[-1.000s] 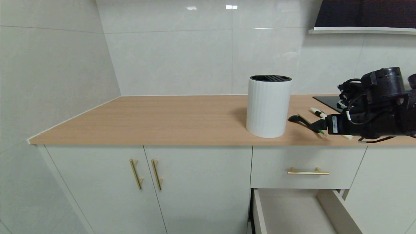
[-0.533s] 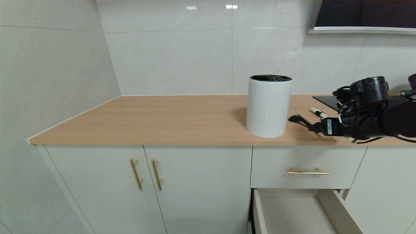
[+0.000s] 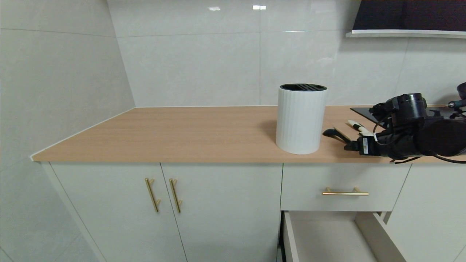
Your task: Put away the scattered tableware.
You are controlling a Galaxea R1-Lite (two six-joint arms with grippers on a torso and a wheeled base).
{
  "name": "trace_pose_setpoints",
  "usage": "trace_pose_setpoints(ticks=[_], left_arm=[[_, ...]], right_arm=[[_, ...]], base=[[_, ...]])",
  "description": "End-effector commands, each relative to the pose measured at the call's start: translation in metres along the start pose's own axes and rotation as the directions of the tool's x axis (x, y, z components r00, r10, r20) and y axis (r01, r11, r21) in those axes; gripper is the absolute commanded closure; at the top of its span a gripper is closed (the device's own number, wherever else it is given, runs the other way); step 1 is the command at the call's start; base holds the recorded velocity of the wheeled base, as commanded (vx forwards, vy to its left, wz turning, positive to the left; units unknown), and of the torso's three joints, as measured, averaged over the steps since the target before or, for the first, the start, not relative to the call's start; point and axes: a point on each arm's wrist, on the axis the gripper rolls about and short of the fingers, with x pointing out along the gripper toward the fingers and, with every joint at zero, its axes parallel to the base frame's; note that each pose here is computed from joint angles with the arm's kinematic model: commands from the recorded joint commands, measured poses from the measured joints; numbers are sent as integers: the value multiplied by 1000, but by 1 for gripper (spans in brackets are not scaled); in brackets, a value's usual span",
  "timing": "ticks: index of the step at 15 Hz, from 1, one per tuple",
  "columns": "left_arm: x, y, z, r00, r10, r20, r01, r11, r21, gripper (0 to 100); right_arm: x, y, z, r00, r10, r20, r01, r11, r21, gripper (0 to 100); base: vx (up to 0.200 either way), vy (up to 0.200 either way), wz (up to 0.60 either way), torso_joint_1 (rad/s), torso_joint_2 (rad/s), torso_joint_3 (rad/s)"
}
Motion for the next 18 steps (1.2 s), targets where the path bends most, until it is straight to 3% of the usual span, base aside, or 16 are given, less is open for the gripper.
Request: trace_pose_setpoints(ticks=[1, 3, 4, 10, 16, 18], left_arm=[[0, 0, 0, 1000, 0, 0, 0, 1000, 0, 0], [0, 0, 0, 1000, 0, 0, 0, 1000, 0, 0], [0, 0, 0, 1000, 0, 0, 0, 1000, 0, 0], [0, 0, 0, 1000, 0, 0, 0, 1000, 0, 0], [0, 0, 0, 1000, 0, 0, 0, 1000, 0, 0], [0, 0, 0, 1000, 0, 0, 0, 1000, 0, 0]], right_arm=[[3, 0, -1, 1000, 0, -6, 0, 1000, -1, 0], [3, 0, -1, 1000, 0, -3, 0, 1000, -1, 0], [3, 0, -2, 1000, 0, -6, 0, 1000, -2, 100], [2, 0, -2, 1000, -2, -5, 2, 1000, -2, 100], [-21, -8, 10, 997, -44, 61, 43, 999, 21, 100], [-55, -8, 19, 991, -24, 128, 9, 993, 120, 100]], base=[[0, 0, 0, 0, 0, 0], [0, 0, 0, 0, 0, 0], [0, 0, 0, 0, 0, 0], [0, 0, 0, 0, 0, 0], [0, 0, 0, 0, 0, 0], [0, 0, 0, 0, 0, 0]])
